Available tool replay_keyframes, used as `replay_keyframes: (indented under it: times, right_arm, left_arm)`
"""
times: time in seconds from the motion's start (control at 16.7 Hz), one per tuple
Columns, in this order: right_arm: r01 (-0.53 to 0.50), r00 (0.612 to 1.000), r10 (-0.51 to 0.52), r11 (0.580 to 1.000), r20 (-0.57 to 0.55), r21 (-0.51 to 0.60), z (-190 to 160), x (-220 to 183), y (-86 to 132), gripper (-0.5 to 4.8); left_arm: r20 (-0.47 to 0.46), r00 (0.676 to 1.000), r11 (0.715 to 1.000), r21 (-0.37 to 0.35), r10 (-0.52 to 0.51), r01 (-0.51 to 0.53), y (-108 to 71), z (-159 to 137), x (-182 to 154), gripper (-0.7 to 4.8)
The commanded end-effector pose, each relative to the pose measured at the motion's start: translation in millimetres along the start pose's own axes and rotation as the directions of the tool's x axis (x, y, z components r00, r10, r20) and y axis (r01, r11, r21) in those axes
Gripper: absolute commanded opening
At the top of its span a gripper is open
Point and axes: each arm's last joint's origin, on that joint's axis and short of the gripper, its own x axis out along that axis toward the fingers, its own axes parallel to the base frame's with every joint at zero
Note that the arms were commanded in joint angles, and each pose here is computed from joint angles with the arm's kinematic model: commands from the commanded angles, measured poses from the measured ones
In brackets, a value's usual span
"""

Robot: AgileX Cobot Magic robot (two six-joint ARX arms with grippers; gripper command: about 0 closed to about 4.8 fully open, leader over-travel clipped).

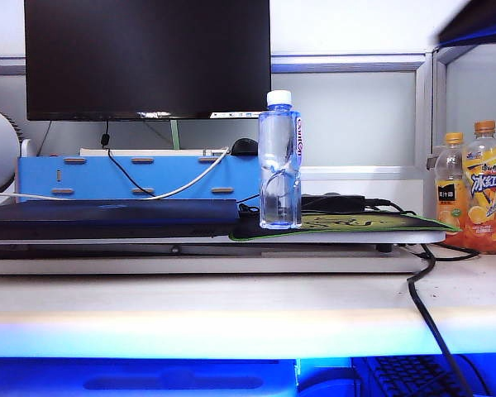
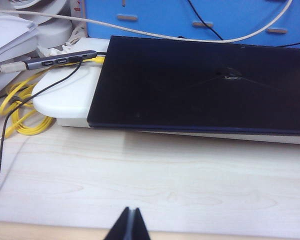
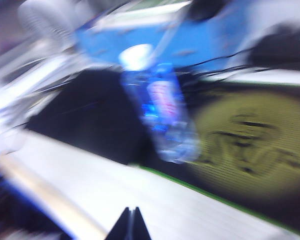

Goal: Pick up the mineral water bottle and place it on the laptop.

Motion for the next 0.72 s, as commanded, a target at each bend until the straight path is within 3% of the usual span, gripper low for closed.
replay_keyframes:
  times: [0.06, 0.12, 0.18, 0.24, 0.3, 0.48, 0.6, 0.66, 0.72]
  right_arm:
    - [-0.195, 0.980, 0.196, 0.980, -0.027, 0.043, 7, 30, -8, -0.01]
    - [-0.199, 0.979, 0.202, 0.977, -0.036, 0.072, 5, 37, -11, 0.00]
    - [-0.208, 0.975, 0.213, 0.975, -0.055, 0.083, 1, 45, -15, 0.44]
    - [-0.213, 0.973, 0.218, 0.974, -0.069, 0.074, -3, 50, -17, 1.95]
    - [-0.210, 0.973, 0.213, 0.977, -0.093, 0.039, -8, 57, -18, 4.79]
    - [-0.070, 0.987, 0.043, 0.983, -0.153, -0.171, -23, 84, -3, 4.79]
    - [0.033, 0.986, -0.090, 0.929, -0.140, -0.369, -30, 97, 16, 4.79]
    - [0.139, 0.977, -0.195, 0.885, -0.082, -0.444, -31, 104, 26, 4.79]
    - [0.203, 0.970, -0.240, 0.865, -0.023, -0.459, -29, 108, 31, 4.79]
  left_arm:
    - [0.003, 1.000, 1.000, 0.002, -0.004, 0.004, -0.1, 0, 0, -0.02]
    - [0.003, 1.000, 1.000, 0.002, -0.004, 0.004, -0.1, 0, 0, -0.02]
    - [0.003, 1.000, 1.000, 0.002, -0.003, 0.003, -0.1, 0, 0, -0.02]
    - [0.003, 1.000, 1.000, 0.001, -0.004, 0.004, -0.1, 0, 0, -0.02]
    - [0.003, 1.000, 1.000, 0.001, -0.004, 0.004, -0.1, 0, 0, -0.02]
    - [0.003, 1.000, 1.000, 0.002, -0.004, 0.004, -0.1, 0, 0, -0.02]
    - [0.003, 1.000, 1.000, 0.002, -0.004, 0.004, -0.1, 0, 0, -0.02]
    - [0.003, 1.000, 1.000, 0.001, -0.004, 0.004, -0.1, 0, 0, -0.02]
    - [0.003, 1.000, 1.000, 0.001, -0.004, 0.004, -0.1, 0, 0, -0.02]
